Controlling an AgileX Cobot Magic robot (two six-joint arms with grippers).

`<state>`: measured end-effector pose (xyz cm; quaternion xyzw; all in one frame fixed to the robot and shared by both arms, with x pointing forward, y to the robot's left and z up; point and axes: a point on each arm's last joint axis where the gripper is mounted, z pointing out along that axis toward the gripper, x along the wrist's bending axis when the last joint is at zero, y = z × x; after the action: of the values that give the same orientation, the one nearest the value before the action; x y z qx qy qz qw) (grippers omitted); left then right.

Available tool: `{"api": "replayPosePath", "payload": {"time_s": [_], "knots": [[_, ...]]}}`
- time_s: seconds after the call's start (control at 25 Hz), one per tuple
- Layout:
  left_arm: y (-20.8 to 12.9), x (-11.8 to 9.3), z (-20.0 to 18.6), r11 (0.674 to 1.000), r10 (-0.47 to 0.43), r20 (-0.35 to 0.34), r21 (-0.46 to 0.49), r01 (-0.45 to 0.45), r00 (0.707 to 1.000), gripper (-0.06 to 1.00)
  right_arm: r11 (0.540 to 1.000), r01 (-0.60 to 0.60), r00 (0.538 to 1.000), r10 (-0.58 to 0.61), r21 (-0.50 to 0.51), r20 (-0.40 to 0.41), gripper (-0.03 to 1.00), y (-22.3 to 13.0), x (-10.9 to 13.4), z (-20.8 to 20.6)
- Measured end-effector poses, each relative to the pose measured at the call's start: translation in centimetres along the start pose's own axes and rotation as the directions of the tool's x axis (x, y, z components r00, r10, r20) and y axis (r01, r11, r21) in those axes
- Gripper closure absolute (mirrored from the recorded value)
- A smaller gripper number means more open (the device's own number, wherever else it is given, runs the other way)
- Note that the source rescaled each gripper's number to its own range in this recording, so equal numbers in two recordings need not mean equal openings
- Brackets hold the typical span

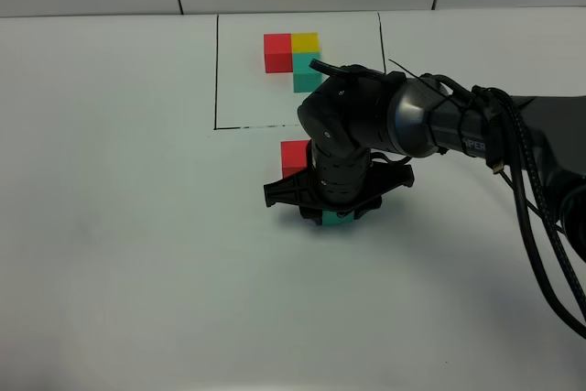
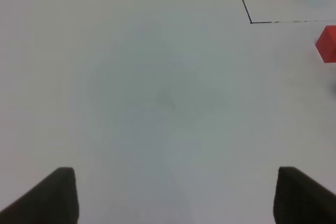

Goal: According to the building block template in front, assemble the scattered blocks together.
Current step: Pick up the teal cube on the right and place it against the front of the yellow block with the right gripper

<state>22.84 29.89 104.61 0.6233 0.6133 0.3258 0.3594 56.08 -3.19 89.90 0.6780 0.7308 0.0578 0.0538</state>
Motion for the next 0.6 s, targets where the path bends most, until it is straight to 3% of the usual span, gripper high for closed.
{"api": "replayPosePath", "payload": {"time_s": [0.6], "knots": [[0.0, 0.0, 0.0, 1.0, 0.0, 0.0, 0.0, 0.0, 1.0, 0.01, 0.998, -0.063, 0.998, 0.063, 0.013, -0.025, 0.97, 0.45, -0.24, 0.69]]}}
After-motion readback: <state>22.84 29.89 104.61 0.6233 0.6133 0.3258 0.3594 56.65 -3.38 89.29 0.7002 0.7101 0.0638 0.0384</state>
